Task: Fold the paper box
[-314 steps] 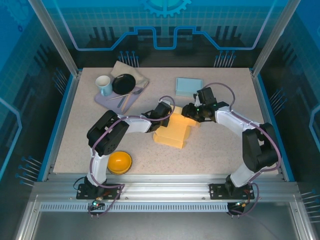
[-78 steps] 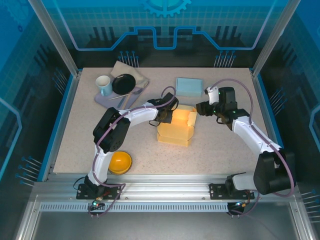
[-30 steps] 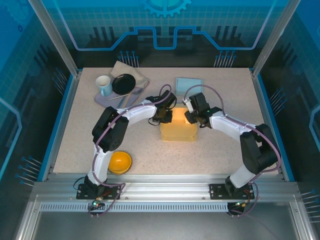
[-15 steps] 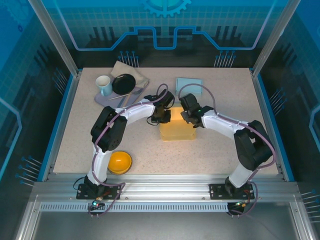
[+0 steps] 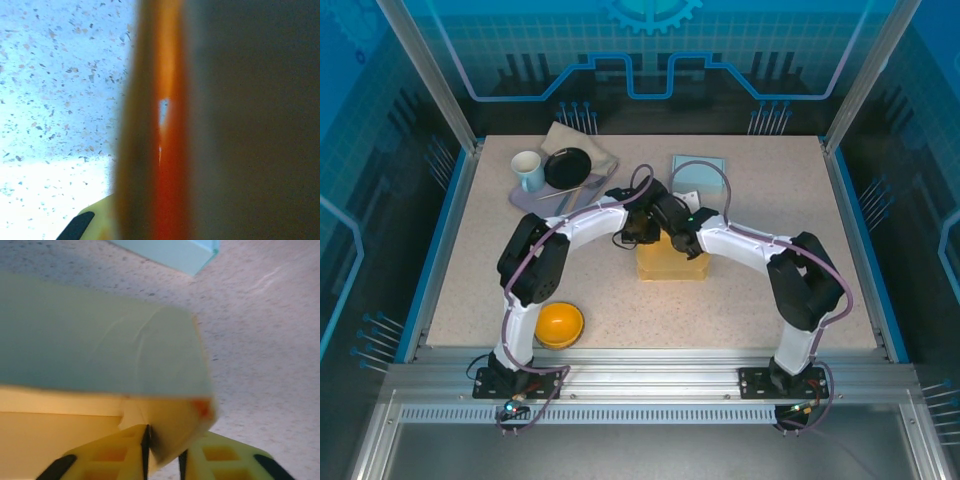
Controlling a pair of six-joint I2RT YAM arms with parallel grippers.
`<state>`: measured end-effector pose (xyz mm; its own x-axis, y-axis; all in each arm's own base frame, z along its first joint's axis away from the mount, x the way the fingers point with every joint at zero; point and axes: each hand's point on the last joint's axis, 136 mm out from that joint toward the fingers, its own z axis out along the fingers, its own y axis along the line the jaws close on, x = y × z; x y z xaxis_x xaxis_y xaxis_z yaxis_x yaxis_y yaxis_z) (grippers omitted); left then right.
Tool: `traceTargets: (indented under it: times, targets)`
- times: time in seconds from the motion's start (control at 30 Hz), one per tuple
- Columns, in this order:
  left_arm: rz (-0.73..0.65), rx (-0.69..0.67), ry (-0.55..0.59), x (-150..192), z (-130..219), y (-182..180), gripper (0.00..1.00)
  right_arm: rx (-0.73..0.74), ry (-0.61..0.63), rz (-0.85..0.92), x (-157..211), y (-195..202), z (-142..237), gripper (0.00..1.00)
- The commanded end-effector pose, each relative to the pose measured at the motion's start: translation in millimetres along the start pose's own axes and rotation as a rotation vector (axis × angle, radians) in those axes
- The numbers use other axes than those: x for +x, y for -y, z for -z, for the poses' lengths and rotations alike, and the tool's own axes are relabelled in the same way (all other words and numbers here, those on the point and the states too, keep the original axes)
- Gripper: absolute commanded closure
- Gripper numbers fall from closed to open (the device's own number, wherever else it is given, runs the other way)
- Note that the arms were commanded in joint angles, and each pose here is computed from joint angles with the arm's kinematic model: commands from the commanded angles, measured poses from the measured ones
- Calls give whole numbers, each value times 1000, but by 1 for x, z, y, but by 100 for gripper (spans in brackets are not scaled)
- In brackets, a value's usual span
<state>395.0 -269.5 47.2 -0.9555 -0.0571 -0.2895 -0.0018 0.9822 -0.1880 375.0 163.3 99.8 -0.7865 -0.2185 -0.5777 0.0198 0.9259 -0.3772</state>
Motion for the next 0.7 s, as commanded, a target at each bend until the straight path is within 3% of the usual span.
traceTargets:
  times: [0.0,0.07,0.13,0.33,0.67]
  targets:
    - [39,18,49,-11,21,2,98,-261,-49,-76,11,-28,0,67]
    - [40,21,49,-11,21,2,98,-432,-32,-101,10,-47,5,60]
    - [40,21,47,-11,21,2,98,-475,-20,-105,10,-50,8,59]
    - [43,27,41,-10,19,3,98,-381,-10,-84,15,-35,-3,66]
    - [32,21,25,-6,17,1,98,-321,32,-130,-2,-13,-7,67]
